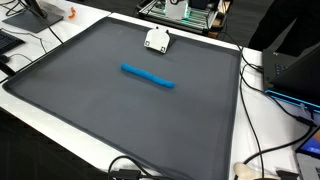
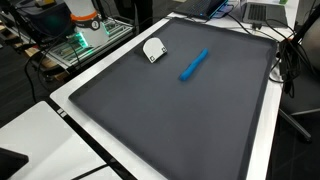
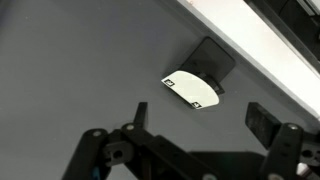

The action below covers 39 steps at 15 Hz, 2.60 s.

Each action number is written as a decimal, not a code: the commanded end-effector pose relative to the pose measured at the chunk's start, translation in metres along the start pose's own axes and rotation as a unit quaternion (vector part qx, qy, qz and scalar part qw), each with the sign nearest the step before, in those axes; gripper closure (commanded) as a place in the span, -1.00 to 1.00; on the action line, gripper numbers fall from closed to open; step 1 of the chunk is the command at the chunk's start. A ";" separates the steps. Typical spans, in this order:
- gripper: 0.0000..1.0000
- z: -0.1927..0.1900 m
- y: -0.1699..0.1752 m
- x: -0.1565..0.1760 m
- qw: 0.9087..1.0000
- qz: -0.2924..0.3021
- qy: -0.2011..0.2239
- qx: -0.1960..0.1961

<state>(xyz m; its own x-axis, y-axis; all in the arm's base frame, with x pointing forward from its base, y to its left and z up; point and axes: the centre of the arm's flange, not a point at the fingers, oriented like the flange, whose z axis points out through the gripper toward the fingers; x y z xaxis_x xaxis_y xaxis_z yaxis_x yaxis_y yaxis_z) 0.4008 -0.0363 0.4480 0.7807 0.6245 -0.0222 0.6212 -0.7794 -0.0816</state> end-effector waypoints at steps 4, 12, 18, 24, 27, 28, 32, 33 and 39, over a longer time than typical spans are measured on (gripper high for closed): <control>-1.00 0.054 -0.066 -0.002 0.984 -0.167 0.056 -0.005; -1.00 0.063 -0.081 0.020 0.971 -0.235 0.051 -0.018; -1.00 0.104 -0.096 0.029 0.948 -0.312 0.072 -0.004; -1.00 0.140 -0.093 0.049 0.941 -0.328 0.077 -0.043; -1.00 0.156 -0.086 0.053 0.930 -0.360 0.057 -0.046; -1.00 0.161 -0.084 0.052 0.924 -0.378 0.043 -0.043; -1.00 0.181 -0.078 0.048 0.910 -0.414 0.021 -0.027; -1.00 0.185 -0.077 0.047 0.907 -0.421 0.019 -0.025; -0.99 0.203 -0.068 0.049 0.902 -0.429 0.022 -0.048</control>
<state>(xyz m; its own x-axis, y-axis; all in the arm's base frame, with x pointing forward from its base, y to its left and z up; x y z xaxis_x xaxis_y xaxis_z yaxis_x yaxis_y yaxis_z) 0.3887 0.0622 0.2647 0.0394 0.9972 0.0637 0.9991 -0.0403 0.0132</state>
